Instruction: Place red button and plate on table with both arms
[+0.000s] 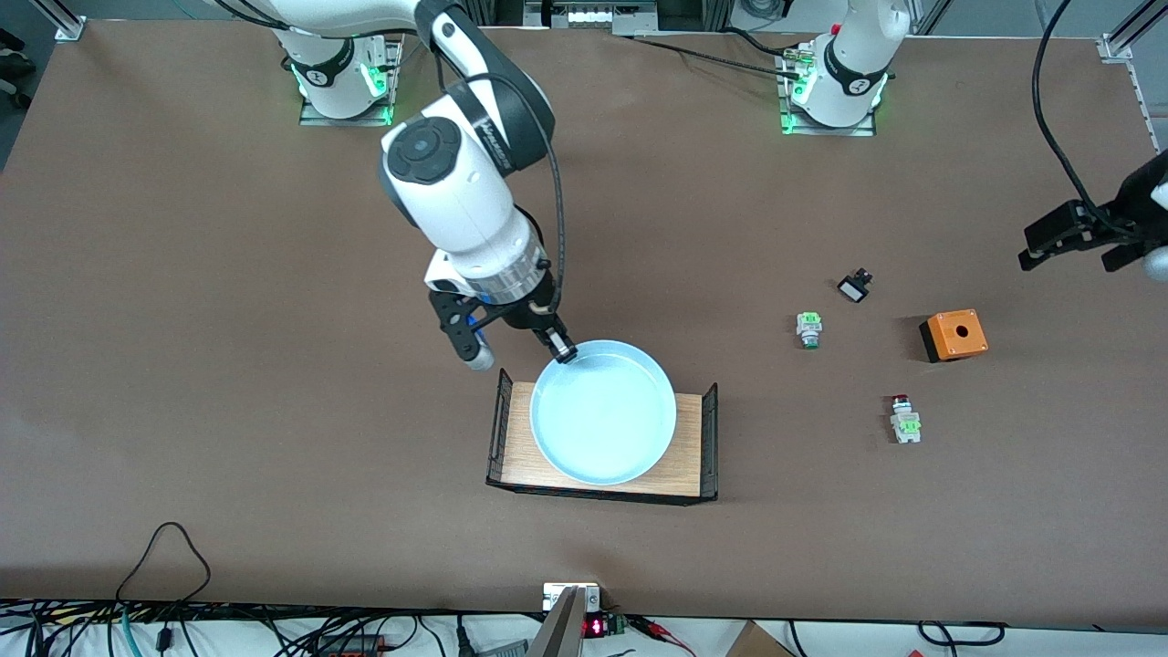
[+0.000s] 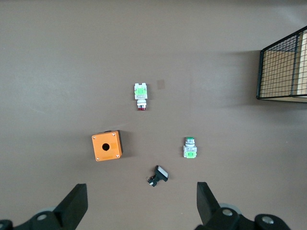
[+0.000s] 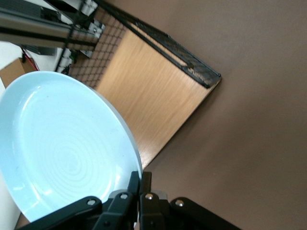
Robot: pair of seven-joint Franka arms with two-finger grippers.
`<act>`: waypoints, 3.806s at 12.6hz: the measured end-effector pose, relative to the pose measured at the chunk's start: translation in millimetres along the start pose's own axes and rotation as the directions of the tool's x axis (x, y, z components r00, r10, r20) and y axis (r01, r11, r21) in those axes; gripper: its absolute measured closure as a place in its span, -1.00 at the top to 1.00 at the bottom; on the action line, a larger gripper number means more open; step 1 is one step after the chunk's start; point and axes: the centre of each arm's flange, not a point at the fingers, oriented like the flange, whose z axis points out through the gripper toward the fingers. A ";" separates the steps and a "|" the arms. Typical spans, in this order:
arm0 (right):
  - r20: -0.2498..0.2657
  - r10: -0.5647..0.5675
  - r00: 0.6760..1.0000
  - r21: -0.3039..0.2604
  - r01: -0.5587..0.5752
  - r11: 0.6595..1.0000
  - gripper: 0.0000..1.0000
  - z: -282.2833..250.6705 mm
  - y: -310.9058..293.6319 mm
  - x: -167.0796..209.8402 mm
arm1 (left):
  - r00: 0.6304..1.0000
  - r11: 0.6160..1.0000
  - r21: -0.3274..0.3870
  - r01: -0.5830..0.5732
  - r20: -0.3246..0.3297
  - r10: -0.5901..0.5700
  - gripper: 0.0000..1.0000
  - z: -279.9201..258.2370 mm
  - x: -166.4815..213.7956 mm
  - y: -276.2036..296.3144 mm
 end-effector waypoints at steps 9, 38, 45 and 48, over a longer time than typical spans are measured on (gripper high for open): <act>0.006 -0.044 0.999 -0.002 0.044 0.999 -0.96 -57.5 1.9 49.2 | 1.000 1.000 -0.002 0.014 -0.024 -0.014 1.00 -20.2 -11.3 9.5; 0.425 -0.637 0.643 -0.258 0.761 0.595 -0.96 -1.2 358.0 393.1 | 0.998 0.998 -0.002 0.060 -0.003 -0.060 1.00 -18.9 -14.1 11.0; 0.370 -0.698 0.613 -0.249 0.789 0.562 -0.96 25.8 422.8 401.2 | 0.998 0.998 -0.002 0.057 -0.003 -0.057 1.00 -18.9 -14.2 12.7; 0.370 -0.698 0.613 -0.251 0.789 0.560 -0.95 35.9 428.6 400.4 | 0.999 0.999 -0.002 0.054 -0.003 -0.054 1.00 -18.8 -14.2 14.5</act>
